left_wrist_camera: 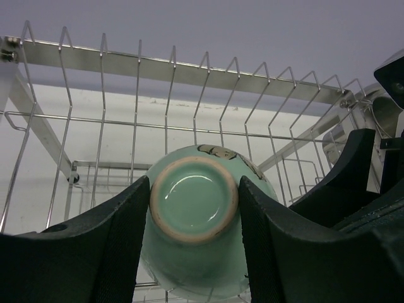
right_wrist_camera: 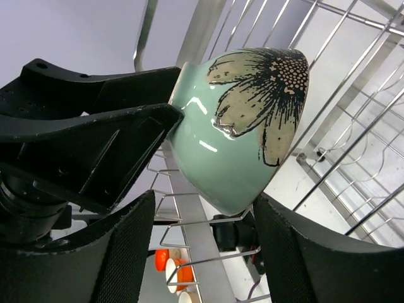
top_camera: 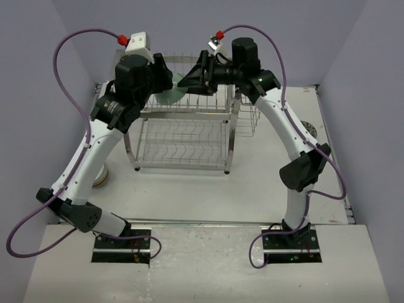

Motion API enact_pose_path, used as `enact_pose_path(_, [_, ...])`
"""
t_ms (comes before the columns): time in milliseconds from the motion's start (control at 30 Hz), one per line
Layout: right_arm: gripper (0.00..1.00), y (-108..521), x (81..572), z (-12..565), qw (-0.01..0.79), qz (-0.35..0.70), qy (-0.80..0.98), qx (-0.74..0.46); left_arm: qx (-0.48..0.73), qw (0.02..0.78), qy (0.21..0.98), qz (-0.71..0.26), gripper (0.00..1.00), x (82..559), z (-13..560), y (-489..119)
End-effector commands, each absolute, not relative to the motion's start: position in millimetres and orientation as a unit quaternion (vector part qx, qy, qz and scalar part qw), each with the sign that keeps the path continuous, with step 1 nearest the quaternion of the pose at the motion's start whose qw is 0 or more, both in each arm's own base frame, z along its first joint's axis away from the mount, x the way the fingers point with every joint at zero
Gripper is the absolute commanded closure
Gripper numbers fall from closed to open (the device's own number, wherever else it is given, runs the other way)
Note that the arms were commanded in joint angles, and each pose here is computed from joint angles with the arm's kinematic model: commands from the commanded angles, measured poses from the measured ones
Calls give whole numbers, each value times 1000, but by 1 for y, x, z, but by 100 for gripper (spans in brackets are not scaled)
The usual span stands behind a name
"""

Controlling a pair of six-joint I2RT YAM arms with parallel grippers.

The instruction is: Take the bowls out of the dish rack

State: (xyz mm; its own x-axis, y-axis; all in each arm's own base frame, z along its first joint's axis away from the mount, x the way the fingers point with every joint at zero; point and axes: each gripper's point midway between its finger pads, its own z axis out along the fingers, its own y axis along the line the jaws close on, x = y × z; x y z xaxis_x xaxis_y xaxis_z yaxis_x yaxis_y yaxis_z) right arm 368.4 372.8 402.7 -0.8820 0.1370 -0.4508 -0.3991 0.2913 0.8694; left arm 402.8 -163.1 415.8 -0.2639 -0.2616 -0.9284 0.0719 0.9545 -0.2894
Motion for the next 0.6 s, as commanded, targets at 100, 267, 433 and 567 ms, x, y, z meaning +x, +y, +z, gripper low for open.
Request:
enact_pose_path(100, [48,383,358,430,226,634,727,-134,-54,561,824,-65,53,395,378,-134])
enact_pose_path(267, [49,384,359,433,226,642,721,-134,-50,558,825,-67,54,396,376,-135])
enact_pose_path(433, [50,387,363,431,220,644,721,-127,-47,556,826,-77,55,397,374,-138])
enact_pose_path(567, [54,392,367,426,210,651,719,-122,-42,558,824,-90,55,398,377,-143])
